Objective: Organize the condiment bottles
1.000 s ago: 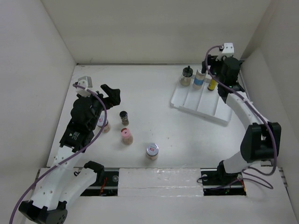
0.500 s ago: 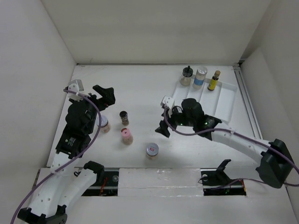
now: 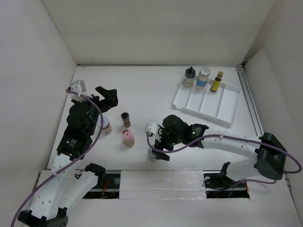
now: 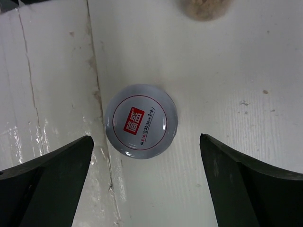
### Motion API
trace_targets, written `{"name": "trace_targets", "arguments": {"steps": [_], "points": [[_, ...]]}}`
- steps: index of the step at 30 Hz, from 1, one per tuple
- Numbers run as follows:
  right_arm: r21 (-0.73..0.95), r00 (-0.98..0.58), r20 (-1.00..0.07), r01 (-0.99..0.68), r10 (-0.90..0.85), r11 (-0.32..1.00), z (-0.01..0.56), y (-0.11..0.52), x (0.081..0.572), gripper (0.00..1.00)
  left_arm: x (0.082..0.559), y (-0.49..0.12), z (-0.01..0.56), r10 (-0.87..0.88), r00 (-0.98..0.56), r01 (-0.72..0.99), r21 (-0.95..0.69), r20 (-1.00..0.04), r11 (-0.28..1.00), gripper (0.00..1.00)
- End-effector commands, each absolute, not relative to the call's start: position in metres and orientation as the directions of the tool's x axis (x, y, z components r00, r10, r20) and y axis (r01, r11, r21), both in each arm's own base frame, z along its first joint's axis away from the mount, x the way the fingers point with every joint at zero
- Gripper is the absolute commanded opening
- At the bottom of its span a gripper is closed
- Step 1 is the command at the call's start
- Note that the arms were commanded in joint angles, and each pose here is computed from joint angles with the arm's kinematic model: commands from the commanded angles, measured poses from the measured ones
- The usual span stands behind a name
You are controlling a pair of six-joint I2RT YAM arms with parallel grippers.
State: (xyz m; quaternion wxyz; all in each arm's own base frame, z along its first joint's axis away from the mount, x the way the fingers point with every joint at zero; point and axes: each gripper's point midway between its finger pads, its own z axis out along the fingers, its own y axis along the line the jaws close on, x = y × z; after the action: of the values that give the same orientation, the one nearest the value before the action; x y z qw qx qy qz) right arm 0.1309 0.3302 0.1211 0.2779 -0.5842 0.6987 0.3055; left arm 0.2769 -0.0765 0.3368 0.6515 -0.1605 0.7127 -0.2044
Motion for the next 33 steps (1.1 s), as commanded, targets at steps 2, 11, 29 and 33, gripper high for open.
{"name": "trace_targets", "arguments": {"steps": [2, 11, 29, 33], "points": [[0.067, -0.109, -0.751, -0.994, -0.651, 0.089, 0.127, 0.345, 0.131, 1.0, 0.275, -0.079, 0.354, -0.505, -0.062, 0.086, -0.508, -0.861, 0.857, 0.99], [0.016, -0.091, -0.808, -0.991, -0.581, 0.133, 0.122, 0.379, 0.157, 0.91, 0.275, -0.079, 0.354, -0.497, -0.061, 0.087, -0.501, -0.866, 0.861, 0.99], [-0.025, -0.082, -0.996, -0.182, -0.041, 0.983, 0.306, 0.14, 0.378, 0.51, 0.275, -0.085, 0.352, -0.492, -0.083, 0.111, -0.499, -0.866, 0.859, 0.99], [-0.035, -0.12, -0.992, 0.09, -0.024, 0.995, 0.291, 0.052, 0.397, 0.51, 0.273, -0.084, 0.357, -0.499, -0.067, 0.12, -0.503, -0.864, 0.856, 0.99]]}}
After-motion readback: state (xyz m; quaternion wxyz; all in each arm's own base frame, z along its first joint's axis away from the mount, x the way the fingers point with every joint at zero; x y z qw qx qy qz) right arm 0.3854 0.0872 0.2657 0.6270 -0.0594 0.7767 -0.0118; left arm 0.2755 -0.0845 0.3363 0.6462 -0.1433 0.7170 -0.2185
